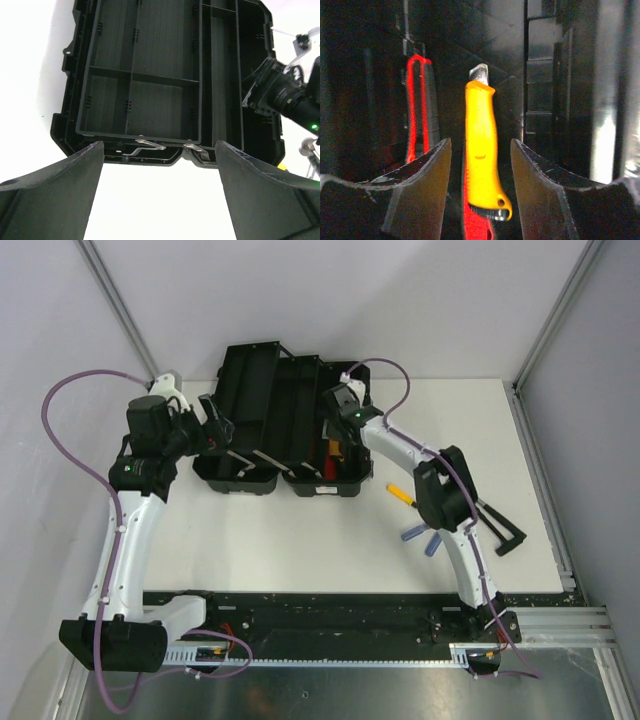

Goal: Pack the tool kit

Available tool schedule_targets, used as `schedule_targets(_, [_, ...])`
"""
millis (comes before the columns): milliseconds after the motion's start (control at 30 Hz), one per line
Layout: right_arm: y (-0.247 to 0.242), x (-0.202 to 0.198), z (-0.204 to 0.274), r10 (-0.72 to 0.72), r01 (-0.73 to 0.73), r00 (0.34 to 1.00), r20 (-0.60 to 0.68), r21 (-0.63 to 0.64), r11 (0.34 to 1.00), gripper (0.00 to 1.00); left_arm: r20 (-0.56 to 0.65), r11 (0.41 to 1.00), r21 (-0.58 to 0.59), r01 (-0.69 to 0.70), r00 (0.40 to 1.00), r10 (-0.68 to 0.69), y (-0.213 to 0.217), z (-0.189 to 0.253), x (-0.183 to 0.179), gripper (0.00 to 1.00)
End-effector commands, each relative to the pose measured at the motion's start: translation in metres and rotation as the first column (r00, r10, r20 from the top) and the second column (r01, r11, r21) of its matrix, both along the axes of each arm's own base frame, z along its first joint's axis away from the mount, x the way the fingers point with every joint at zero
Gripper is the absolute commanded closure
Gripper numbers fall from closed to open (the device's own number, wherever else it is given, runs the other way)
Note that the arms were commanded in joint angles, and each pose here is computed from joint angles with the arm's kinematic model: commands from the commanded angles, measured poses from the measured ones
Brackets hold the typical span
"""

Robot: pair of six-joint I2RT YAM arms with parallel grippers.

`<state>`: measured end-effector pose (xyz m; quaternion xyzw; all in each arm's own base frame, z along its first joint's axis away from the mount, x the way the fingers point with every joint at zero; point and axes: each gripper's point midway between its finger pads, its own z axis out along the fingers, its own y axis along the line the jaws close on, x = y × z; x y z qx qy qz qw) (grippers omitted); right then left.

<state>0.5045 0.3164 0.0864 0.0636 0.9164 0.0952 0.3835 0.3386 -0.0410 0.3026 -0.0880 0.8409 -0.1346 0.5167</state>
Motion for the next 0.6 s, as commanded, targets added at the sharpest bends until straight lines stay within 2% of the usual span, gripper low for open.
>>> schedule_targets(0, [-0.016, 0.001, 0.111, -0.042, 0.023, 0.987, 0.157, 0.121, 0.992, 0.45, 0.083, 0.995, -0.018, 0.096, 0.992, -0.094, -0.019, 0.033, -0.004, 0.04])
schedule_targets(133, [-0.048, -0.014, 0.150, -0.077, 0.045, 0.975, 0.207, 0.159, 0.986, 0.45, 0.095, 0.988, -0.020, 0.152, 0.984, -0.149, -0.033, 0.040, -0.004, 0.04])
schedule_targets(233, [-0.094, -0.025, 0.161, -0.138, 0.103, 0.969, 0.205, 0.175, 0.979, 0.44, 0.098, 0.983, -0.028, 0.179, 0.980, -0.176, -0.041, 0.042, -0.003, 0.04])
schedule_targets(367, [-0.173, -0.048, 0.141, -0.237, 0.220, 0.960, 0.151, 0.120, 0.968, 0.43, 0.100, 0.978, -0.034, 0.206, 0.974, -0.201, -0.050, 0.043, -0.005, 0.04])
schedule_targets(567, [-0.278, -0.089, 0.081, -0.322, 0.320, 0.947, -0.009, -0.104, 0.942, 0.40, 0.086, 0.975, -0.036, 0.221, 0.972, -0.217, -0.054, 0.037, -0.006, 0.04])
